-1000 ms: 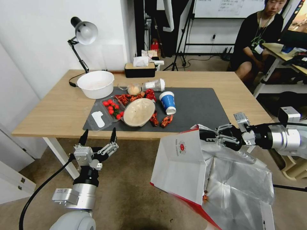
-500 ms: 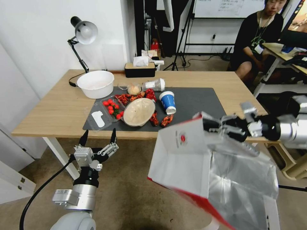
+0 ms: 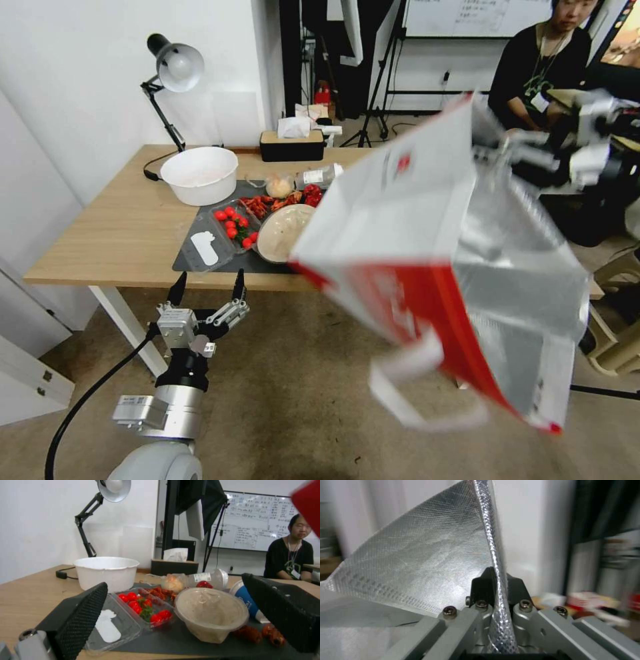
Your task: Pick up the food delivery bag from the floor and place it on the table.
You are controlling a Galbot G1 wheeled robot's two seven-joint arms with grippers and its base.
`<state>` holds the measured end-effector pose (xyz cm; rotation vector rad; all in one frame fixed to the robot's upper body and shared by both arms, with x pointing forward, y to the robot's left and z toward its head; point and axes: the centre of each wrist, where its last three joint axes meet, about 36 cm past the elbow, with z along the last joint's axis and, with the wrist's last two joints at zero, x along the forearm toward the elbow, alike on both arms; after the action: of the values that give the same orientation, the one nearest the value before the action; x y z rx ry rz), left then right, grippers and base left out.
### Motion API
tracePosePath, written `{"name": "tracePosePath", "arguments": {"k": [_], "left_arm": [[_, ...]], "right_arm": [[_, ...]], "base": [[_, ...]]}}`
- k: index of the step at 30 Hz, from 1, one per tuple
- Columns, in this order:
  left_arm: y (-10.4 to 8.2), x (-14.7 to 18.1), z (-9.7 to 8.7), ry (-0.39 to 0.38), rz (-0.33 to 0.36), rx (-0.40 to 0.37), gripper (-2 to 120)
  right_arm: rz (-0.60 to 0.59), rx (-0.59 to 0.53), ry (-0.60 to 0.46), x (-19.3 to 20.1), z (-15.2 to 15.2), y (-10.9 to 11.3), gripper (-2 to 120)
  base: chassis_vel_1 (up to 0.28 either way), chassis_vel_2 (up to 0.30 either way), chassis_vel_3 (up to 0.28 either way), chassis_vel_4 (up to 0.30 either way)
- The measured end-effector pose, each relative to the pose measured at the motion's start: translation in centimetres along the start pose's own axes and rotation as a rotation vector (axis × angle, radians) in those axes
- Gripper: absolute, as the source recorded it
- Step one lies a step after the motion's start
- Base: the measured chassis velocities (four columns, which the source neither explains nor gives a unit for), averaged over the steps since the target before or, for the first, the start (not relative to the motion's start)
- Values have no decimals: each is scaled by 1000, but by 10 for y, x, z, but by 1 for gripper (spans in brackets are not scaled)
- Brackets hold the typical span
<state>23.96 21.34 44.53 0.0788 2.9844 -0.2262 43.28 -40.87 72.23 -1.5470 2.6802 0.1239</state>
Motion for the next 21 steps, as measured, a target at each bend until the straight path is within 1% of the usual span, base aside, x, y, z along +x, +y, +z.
{"name": "tracePosePath", "arguments": {"k": [3,4,5,6,7,8,9,10,11,12,13,16,18,21], "left_arm": [[0,0,0,0,2,0,100],[0,0,0,0,2,0,100],[0,0,0,-1,3,0,100],[0,0,0,-1,3,0,100],[0,0,0,-1,3,0,100],[0,0,0,-1,4,0,100],[0,0,0,-1,4,0,100],[0,0,0,-1,5,1,100],[0,0,0,-1,6,1,100],[0,0,0,-1,6,1,100],[0,0,0,-1,6,1,100],[-1,0,0,-1,10,2,100],[-1,0,0,-1,10,2,100],[-1,0,-1,-2,13,2,100]], "right_arm": [[78,11,-25,-1,-5,1,0],[78,11,-25,-1,-5,1,0],[165,21,-48,-3,-9,3,0],[205,23,-56,-4,-10,4,0],[212,23,-57,-5,-10,4,0],[286,23,-72,-7,-10,7,0],[286,23,-72,-7,-10,7,0],[327,23,-80,-9,-9,8,0],[397,20,-89,-12,-6,10,0],[433,19,-92,-14,-3,11,0],[433,19,-92,-14,-3,11,0],[549,-3,-102,-21,10,15,0],[570,-13,-106,-22,14,15,0],[620,-48,-114,-26,37,16,0]], "base": [[0,0,0,0],[0,0,0,0],[0,0,0,0],[0,0,0,0],[0,0,0,0],[0,0,0,0],[0,0,0,0],[0,0,0,0],[0,0,0,0],[0,0,0,0],[0,0,0,0],[0,0,0,0],[0,0,0,0],[0,0,0,0]]}}
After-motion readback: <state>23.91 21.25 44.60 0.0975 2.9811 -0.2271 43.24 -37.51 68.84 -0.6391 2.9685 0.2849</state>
